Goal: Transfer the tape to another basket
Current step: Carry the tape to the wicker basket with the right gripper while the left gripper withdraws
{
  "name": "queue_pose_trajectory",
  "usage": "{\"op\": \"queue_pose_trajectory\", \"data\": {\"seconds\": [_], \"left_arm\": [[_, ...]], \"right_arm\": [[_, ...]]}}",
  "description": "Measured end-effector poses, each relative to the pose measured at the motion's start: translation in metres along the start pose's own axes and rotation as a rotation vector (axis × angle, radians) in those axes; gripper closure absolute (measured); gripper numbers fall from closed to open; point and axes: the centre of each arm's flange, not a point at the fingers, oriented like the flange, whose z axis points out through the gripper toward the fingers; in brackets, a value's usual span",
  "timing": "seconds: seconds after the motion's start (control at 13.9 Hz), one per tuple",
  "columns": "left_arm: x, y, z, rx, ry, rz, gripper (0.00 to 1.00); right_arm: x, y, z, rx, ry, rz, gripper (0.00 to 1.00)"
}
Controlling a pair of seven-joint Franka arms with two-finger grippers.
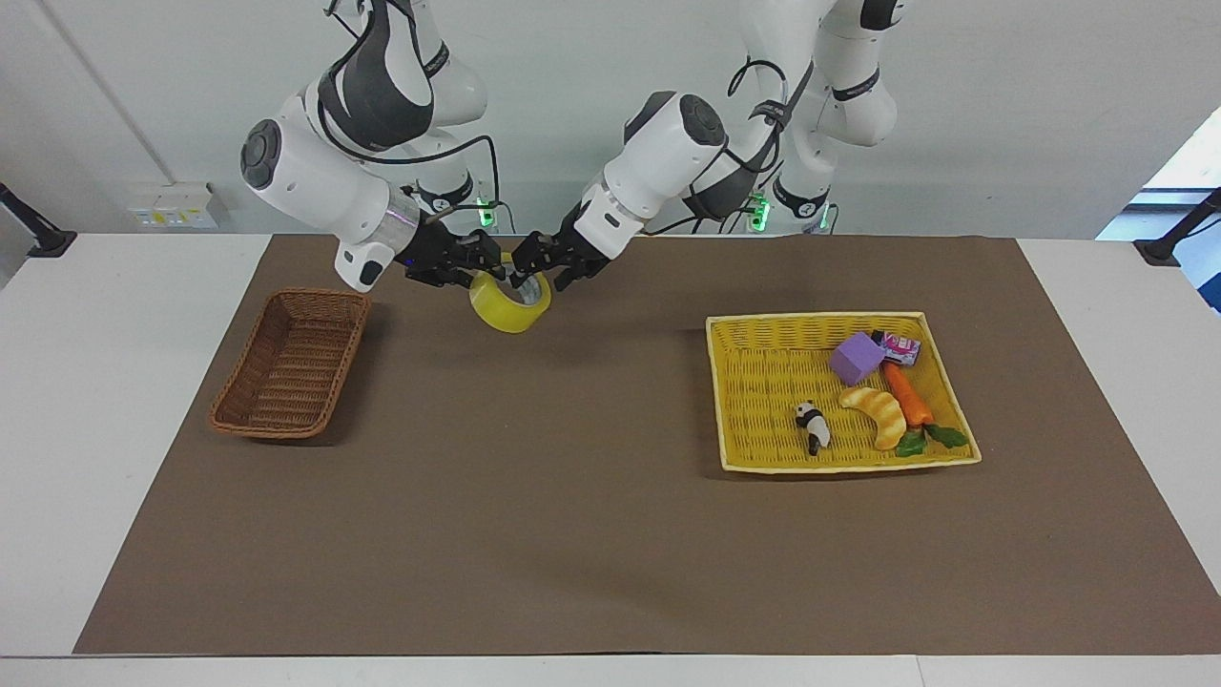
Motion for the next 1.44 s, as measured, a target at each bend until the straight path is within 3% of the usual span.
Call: {"op": "queue_pose_trajectory", "data": {"seconds": [0.29,0.65,0.93,1.15,1.44], "left_arm": [[0.051,-0.021,-0.077,0.022,0.003,-0.08,0.0],[0.125,-0.065,-0.149,0.14,0.156,-0.095,0.0],[0.161,-0.101,-0.184,0.271,0.22,-0.116,0.0],[0.195,-0.141,-0.222,0.35,0.265,-0.111,0.0],[0.232,-0.201,-0.29,0.407,0.237,0.042,0.0]], "right_arm": [[0.003,0.026,-0.012,-0.081,0.024,0.022,0.44],[0.009,0.118,-0.061,-0.204,0.147,0.133,0.44],[-0.005,0.226,-0.092,-0.187,0.168,0.141,0.44],[-0.014,0.274,-0.095,-0.17,0.17,0.169,0.44],[-0.011,0.308,-0.082,-0.166,0.169,0.17,0.44]]}}
